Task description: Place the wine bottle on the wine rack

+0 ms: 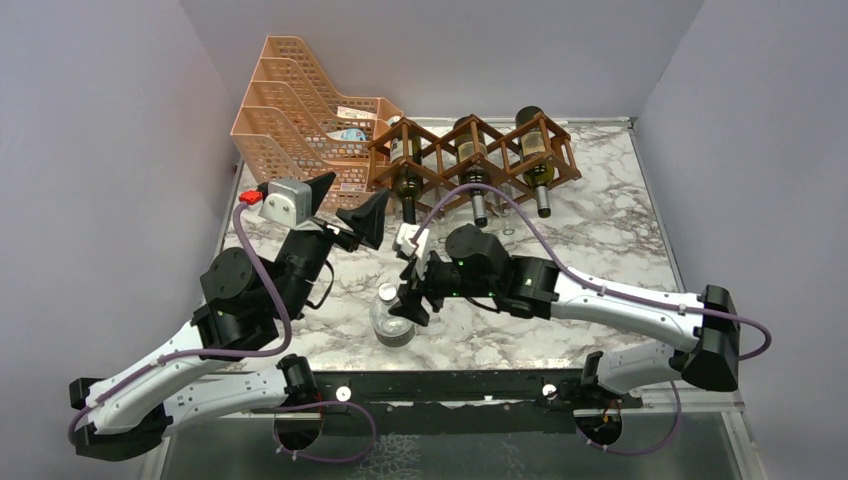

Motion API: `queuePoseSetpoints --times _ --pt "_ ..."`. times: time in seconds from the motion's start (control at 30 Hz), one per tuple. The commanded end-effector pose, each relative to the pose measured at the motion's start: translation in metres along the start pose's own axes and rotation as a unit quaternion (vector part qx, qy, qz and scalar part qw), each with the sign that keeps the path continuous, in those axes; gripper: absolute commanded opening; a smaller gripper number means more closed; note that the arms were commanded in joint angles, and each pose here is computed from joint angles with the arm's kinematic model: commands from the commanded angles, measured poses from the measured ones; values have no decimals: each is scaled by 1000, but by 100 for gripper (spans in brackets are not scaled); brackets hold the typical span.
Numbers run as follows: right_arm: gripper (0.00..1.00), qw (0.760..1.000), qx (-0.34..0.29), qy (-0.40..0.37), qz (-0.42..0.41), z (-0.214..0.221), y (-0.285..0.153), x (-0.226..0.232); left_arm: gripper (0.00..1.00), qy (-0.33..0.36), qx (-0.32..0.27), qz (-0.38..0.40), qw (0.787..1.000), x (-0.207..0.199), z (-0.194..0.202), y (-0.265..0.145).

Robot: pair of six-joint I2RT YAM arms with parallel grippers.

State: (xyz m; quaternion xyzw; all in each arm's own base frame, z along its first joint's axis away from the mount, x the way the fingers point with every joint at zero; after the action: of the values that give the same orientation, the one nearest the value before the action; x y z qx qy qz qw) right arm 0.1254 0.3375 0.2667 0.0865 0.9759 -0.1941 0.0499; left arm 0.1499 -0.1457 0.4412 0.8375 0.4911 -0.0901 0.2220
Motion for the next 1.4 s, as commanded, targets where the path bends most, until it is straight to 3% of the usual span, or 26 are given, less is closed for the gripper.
queuePoseSetpoints --times 0.0,0.23,0.53,0.73,0.83,1.13,1.37 --pt "73 999 1 -37 39 -11 18 -6 99 -7 -26 -23 999 7 -15 -4" --pt "68 998 -4 -48 27 -10 36 2 99 -11 -34 -33 999 11 -18 -7" --pt "44 998 0 -60 36 -2 44 1 99 -8 -31 -36 999 12 -15 -7" --pt "11 996 -6 -66 52 1 41 -1 99 -3 -24 -39 999 12 -11 -4" --pt "2 994 -5 -59 90 13 39 -7 99 -4 -20 -42 999 12 -6 -3" --pt "1 985 -21 -10 173 69 19 -7 99 3 22 -61 998 16 38 1" --pt "1 987 -28 34 156 98 2 8 99 -1 158 -30 987 9 128 1"
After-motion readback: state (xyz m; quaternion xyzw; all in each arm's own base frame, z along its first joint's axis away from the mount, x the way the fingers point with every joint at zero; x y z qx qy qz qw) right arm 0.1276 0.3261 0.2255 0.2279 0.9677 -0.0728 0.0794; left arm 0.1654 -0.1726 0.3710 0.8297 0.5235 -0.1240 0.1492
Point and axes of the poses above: each gripper's point midway between its finger pads, its own y axis out along the fingers, its own x axis along the line the jaws close on, z = x × y, the point moved 6 cm from there along -y, back along the fingers, and after that the axes turned 13 degrees about -y, right-handed, at the moved point
